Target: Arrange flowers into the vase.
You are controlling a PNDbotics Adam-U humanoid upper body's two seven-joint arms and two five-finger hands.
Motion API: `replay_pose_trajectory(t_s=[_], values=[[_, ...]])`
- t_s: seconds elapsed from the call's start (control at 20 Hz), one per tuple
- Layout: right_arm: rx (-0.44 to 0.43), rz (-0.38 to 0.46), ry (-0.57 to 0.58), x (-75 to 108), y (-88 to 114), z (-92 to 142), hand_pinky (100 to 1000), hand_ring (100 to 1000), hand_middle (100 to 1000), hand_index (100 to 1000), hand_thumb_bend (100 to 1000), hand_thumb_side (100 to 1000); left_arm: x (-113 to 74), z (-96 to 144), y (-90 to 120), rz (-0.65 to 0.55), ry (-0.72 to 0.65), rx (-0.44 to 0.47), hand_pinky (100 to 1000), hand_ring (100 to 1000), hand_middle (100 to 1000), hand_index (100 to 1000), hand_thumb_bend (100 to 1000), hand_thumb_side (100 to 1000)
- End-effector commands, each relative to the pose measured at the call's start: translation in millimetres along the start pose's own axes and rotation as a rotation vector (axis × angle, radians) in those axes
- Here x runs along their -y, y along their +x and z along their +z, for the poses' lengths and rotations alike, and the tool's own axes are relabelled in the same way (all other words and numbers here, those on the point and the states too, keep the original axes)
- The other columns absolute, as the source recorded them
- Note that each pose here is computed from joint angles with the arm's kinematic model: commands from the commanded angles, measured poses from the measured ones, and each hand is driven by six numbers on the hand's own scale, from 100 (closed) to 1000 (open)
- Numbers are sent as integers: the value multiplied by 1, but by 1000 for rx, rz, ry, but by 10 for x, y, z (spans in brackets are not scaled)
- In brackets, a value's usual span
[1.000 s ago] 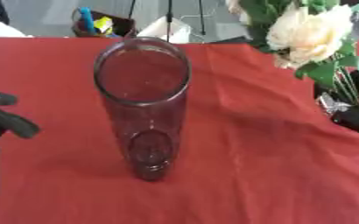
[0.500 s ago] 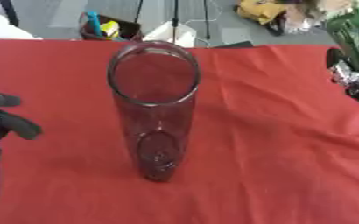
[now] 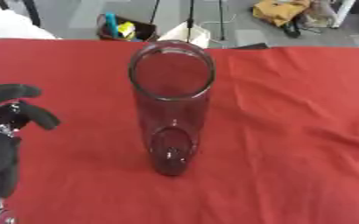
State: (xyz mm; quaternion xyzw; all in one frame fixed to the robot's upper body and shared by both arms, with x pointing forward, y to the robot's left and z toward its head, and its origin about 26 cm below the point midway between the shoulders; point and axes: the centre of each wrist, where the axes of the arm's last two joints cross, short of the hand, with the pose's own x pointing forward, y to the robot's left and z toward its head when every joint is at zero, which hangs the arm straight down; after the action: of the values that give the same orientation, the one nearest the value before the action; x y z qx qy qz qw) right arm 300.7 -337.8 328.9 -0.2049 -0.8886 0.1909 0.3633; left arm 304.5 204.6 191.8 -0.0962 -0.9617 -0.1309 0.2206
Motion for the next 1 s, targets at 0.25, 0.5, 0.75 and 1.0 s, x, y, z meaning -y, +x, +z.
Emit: replay_pose_trajectory(t_s=[0.25,0.5,0.75,1.0], values=[[80,-96,-17,119,317,-172,100,332,100,100,100,569,10,-26,43,0,-35,17,509,463,658,754,100,951],[144,-213,-59,146,471,-274,100,304,100,100,100,562,15,-17,41,1,-41,13,509,462,658,754,100,951],[201,-308,-94,178,567,-362,100,289,100,100,100,562,18,-7,40,0,-50,7,508,461,658,753,100,951],[244,-341,-90,181,633,-414,100,289,100,100,100,565,20,-3,40,1,-60,2,508,461,658,753,100,951]])
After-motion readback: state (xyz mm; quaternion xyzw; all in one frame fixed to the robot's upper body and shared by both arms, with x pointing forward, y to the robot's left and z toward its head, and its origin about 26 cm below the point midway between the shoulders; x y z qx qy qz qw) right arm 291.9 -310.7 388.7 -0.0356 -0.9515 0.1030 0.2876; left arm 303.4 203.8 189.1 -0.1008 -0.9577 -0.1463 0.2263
